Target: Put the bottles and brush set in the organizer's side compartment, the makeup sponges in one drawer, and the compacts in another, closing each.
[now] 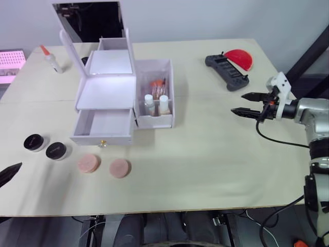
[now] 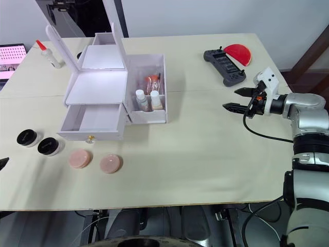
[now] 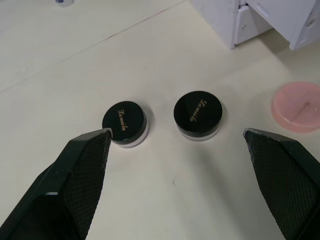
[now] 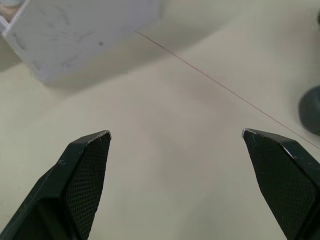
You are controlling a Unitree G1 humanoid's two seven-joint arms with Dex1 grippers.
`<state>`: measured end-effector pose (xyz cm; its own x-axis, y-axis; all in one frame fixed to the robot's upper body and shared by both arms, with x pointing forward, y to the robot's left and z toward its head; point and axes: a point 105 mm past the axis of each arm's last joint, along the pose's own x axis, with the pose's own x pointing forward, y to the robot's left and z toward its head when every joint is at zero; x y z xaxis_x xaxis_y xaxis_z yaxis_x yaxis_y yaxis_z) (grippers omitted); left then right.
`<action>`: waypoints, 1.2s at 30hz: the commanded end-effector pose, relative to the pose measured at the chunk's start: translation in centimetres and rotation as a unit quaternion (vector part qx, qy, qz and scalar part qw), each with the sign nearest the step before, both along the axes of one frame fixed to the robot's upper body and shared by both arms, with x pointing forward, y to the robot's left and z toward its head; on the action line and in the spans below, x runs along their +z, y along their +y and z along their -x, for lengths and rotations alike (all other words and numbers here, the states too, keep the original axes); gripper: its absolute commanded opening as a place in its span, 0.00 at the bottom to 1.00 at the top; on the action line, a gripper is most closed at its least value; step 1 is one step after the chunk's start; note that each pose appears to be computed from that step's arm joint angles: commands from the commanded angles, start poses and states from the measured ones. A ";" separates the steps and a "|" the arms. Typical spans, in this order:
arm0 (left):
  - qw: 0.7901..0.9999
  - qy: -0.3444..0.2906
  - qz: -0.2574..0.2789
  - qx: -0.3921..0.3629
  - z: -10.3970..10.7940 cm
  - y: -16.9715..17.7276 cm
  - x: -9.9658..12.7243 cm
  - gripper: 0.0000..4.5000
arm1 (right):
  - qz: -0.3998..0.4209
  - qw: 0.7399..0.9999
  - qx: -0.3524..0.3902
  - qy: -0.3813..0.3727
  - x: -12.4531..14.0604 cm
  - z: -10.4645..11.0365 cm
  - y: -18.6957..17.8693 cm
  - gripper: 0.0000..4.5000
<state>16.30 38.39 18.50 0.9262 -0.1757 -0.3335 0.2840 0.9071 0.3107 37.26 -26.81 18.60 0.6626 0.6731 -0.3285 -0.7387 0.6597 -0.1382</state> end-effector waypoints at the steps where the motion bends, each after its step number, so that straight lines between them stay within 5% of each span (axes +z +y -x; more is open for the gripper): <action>1: 1.000 0.001 -0.001 -0.004 0.6 -0.4 0.5 0.98 | -0.005 0.997 0.060 -0.041 2.8 0.6 1.7 1.00; 10: 0.998 0.001 0.065 -0.022 4.0 -7.7 -1.7 0.98 | -0.022 0.961 0.274 0.009 8.0 3.3 9.1 1.00; 18: 0.996 -0.004 0.079 -0.045 2.4 -15.6 -4.9 0.98 | 0.026 0.913 0.400 -0.080 11.9 5.0 15.9 1.00; 27: 0.992 0.000 0.125 -0.018 -0.4 -20.0 -9.2 0.98 | 0.061 0.907 0.406 -0.092 12.6 6.1 17.3 1.00; 36: 0.994 0.012 0.098 -0.048 -3.8 -21.2 -11.2 0.98 | 0.071 0.922 0.367 -0.099 12.7 6.2 16.4 1.00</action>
<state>20.15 16.90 7.82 0.8969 -0.3454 -0.2762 0.3847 0.9174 0.1017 31.65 -10.21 29.74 0.0785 0.9152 -0.3953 -0.9509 -0.0504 -0.3054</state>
